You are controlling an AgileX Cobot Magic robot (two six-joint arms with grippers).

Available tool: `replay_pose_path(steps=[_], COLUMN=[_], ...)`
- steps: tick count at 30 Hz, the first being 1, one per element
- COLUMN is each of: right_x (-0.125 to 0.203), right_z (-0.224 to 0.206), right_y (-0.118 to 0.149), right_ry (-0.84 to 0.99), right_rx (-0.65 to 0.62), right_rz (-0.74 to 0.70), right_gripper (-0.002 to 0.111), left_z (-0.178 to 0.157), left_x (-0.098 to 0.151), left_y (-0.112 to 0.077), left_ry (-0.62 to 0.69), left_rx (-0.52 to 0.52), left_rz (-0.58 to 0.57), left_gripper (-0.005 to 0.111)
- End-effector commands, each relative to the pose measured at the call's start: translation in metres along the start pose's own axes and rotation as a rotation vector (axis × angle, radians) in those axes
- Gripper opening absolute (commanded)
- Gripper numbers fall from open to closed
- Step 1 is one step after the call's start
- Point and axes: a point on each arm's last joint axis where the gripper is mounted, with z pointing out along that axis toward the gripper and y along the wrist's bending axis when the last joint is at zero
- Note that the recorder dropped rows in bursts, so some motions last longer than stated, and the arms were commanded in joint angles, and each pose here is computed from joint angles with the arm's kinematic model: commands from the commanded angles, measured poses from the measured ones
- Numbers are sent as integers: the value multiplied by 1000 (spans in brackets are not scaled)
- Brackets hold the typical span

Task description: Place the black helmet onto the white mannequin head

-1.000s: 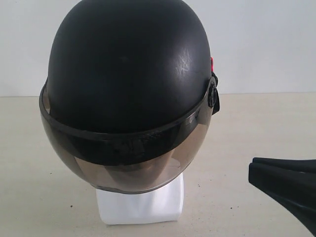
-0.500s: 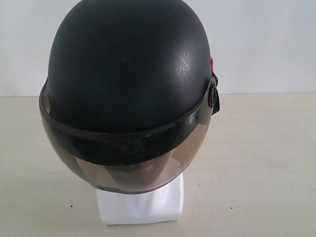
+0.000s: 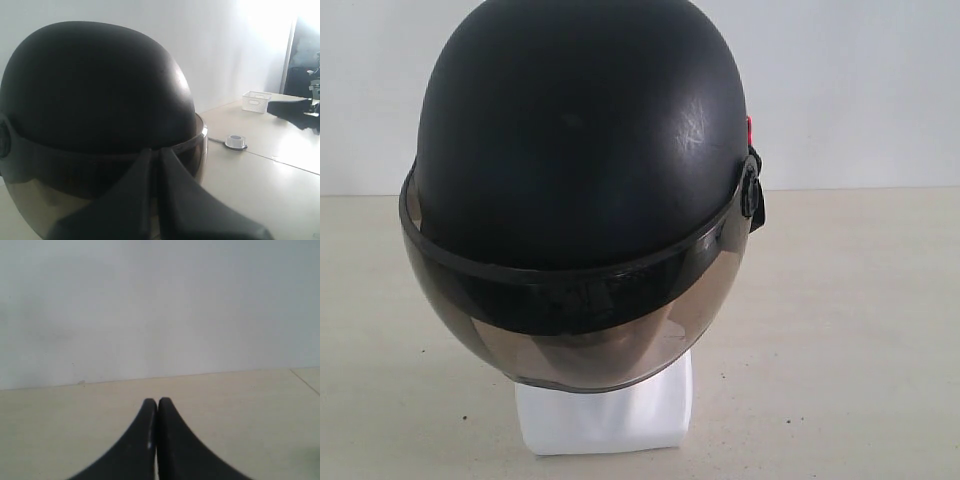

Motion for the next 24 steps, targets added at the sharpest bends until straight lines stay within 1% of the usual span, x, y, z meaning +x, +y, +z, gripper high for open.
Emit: replay_pose_path(steps=[1,3,7,12,18,24], right_x=[28,27,39,45,57,58], right_z=[-5,-9,-12,-13,-15,-15], right_y=[-3,-3,-4,-5,-6,-6], right_ry=[-34,-85,26,102,238,245], right_rx=[4,0,10,17,22,20], right_rz=[2,1,-16,-58,-102,-120], right_gripper=[0,0,0,0,0,0], left_z=[-1,-1,-1,-1,-1,-1], left_x=[0,0,0,-1,-1,-1], left_y=[0,0,0,0,0,0], left_ry=[-13,-13,-13,-16,-16,-16], left_rx=[-9,-9,-9,-7,-7,-7], left_rz=[-4,-4,-4,0,0,0], left_gripper=[5,5,5,5,5,5])
